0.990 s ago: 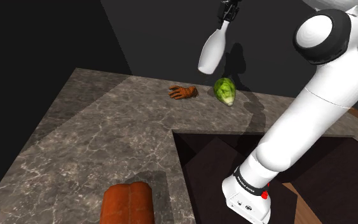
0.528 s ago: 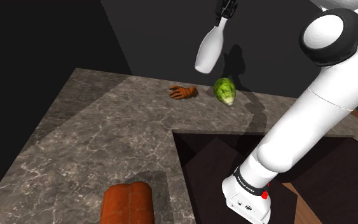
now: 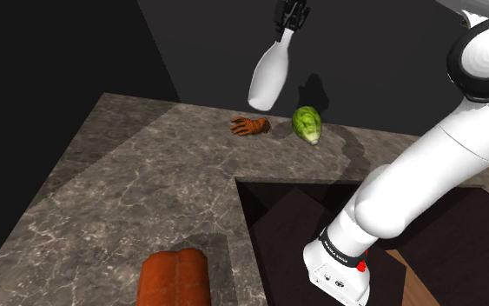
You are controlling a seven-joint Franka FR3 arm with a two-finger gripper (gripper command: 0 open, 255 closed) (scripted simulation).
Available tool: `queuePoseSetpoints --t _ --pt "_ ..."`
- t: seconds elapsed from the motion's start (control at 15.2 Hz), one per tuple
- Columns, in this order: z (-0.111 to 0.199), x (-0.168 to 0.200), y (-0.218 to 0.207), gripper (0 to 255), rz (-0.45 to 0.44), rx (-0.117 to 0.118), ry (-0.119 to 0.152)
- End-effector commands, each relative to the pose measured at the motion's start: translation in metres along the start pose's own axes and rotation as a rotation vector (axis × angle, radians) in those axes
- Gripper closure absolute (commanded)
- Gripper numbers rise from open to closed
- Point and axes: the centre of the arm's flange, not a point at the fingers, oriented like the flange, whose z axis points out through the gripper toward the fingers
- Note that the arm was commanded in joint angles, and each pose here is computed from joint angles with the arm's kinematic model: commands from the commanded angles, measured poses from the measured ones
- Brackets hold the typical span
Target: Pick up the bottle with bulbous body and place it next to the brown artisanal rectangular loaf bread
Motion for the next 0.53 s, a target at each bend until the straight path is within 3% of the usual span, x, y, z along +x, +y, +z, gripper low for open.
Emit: queuePoseSetpoints --t 0.0,0.46 --pt "0.003 -0.005 -0.026 255 0.002 -0.001 0.001" --pt "0.022 -0.014 -0.116 255 0.002 -0.001 0.001"
